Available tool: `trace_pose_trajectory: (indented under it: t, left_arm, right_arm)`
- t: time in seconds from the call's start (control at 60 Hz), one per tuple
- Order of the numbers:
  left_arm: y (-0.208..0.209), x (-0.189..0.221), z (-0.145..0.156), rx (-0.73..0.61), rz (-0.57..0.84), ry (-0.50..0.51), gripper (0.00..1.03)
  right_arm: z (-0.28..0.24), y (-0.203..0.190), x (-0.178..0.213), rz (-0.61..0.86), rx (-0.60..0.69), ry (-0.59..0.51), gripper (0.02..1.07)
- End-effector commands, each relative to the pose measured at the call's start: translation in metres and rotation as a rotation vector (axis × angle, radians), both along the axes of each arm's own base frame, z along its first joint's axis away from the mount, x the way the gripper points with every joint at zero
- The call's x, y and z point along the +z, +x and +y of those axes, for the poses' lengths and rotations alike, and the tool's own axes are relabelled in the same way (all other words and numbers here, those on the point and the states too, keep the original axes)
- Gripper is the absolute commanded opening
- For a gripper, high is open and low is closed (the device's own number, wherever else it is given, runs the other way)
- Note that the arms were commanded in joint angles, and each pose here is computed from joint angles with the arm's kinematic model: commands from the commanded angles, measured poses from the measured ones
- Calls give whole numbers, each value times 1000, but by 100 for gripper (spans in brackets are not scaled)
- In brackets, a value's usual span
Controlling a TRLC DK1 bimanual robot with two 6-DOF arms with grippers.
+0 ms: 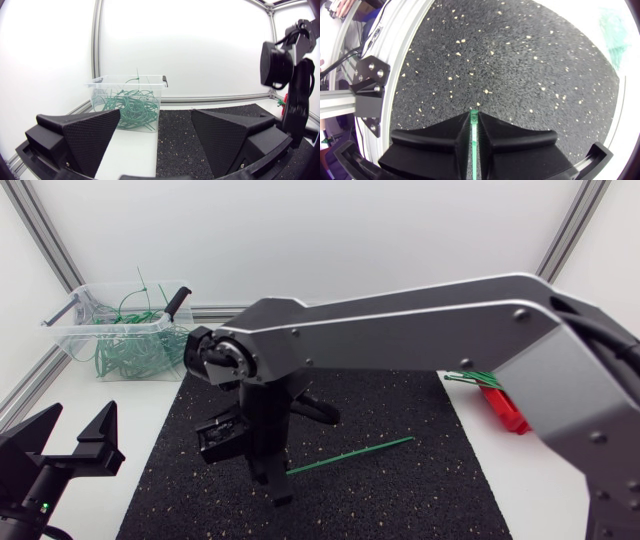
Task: Take a green cable tie from the red box, thread the tail through the head to close it, then place it in the transparent bin on the left.
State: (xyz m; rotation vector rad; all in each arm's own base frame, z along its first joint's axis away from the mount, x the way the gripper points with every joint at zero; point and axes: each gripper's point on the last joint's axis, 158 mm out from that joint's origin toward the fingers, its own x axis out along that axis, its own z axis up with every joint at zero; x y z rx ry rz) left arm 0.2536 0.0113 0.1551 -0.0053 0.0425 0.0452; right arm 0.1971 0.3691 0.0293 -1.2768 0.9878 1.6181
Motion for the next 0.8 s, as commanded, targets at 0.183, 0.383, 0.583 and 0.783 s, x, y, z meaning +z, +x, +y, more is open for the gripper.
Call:
trace_pose_trajectory:
  t: [0.183, 0.383, 0.583, 0.783]
  left_arm:
    - [-2, 9, 2, 8, -7, 5, 99]
    - [1, 34, -2, -10, -2, 4, 97]
    - [13, 42, -35, -138, 73, -9, 96]
    - [22, 50, -89, -346, 188, -22, 91]
  right_arm:
    - [-23, 32, 75, -53, -120, 153, 8]
    - [-34, 61, 116, -98, -254, 250, 8]
    - [-36, 57, 158, 61, -320, 352, 8]
    - [-43, 52, 183, 202, -359, 443, 8]
